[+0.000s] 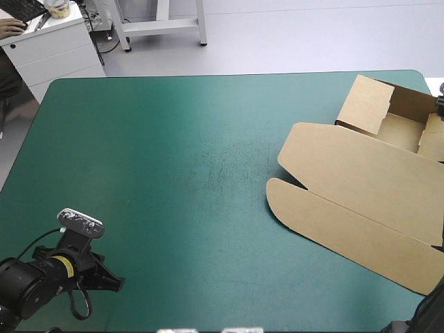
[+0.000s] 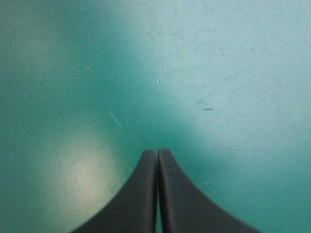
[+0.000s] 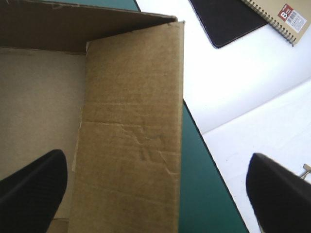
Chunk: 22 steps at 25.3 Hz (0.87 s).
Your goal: Fold the box
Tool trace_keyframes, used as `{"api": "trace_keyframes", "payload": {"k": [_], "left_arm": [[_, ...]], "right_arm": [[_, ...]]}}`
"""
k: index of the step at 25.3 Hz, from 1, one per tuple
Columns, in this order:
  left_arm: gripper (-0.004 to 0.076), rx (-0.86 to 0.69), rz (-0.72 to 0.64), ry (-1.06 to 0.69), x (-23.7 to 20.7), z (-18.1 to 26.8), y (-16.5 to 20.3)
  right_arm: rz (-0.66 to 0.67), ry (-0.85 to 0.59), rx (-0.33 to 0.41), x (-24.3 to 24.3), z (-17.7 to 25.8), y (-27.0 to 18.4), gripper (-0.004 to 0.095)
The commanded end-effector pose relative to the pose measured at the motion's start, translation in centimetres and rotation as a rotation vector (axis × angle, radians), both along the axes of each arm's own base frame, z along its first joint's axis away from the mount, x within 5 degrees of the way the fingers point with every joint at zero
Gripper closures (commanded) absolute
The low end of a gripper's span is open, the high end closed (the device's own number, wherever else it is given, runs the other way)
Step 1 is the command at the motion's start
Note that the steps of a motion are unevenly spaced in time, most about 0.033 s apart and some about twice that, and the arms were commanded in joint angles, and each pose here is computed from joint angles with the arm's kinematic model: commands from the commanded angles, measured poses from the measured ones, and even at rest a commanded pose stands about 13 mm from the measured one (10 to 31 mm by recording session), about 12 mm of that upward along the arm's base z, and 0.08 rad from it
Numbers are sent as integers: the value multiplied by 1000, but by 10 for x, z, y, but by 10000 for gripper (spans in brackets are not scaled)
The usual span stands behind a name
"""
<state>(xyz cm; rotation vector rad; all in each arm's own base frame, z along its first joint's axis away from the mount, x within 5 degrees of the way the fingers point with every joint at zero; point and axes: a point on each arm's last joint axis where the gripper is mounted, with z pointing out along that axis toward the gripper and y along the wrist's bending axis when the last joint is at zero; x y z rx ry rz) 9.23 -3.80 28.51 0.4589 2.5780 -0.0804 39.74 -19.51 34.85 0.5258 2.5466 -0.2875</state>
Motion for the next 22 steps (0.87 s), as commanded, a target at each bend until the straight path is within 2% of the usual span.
{"api": "trace_keyframes", "payload": {"k": [1, 3, 5, 6, 7, 8, 13, 14, 22], "left_arm": [[734, -31, -6, -68, 4, 10, -3], [734, -35, -7, -77, 5, 10, -3], [734, -50, -11, -107, 7, 12, -4], [734, -65, -14, -136, 9, 14, -6], [734, -75, -17, -160, 11, 15, -6], [734, -89, -21, -191, 13, 17, -7], [734, -105, -25, -226, 15, 20, -9], [734, -105, -25, -226, 15, 20, -9], [734, -101, -24, -219, 15, 19, -9]], "right_arm": [[16, -148, -99, -26, 61, 9, -23], [37, -160, -88, -38, 76, 17, -22], [138, -174, -28, -51, 91, 34, -1], [210, -213, 39, -55, 99, 48, 72], [235, -241, 61, -58, 105, 54, 142], [272, -281, 86, -61, 114, 68, 351], [380, -312, 113, -67, 126, 109, 936], [400, -304, 117, -68, 125, 117, 912], [600, -167, 154, -85, 94, 177, 911]]}}
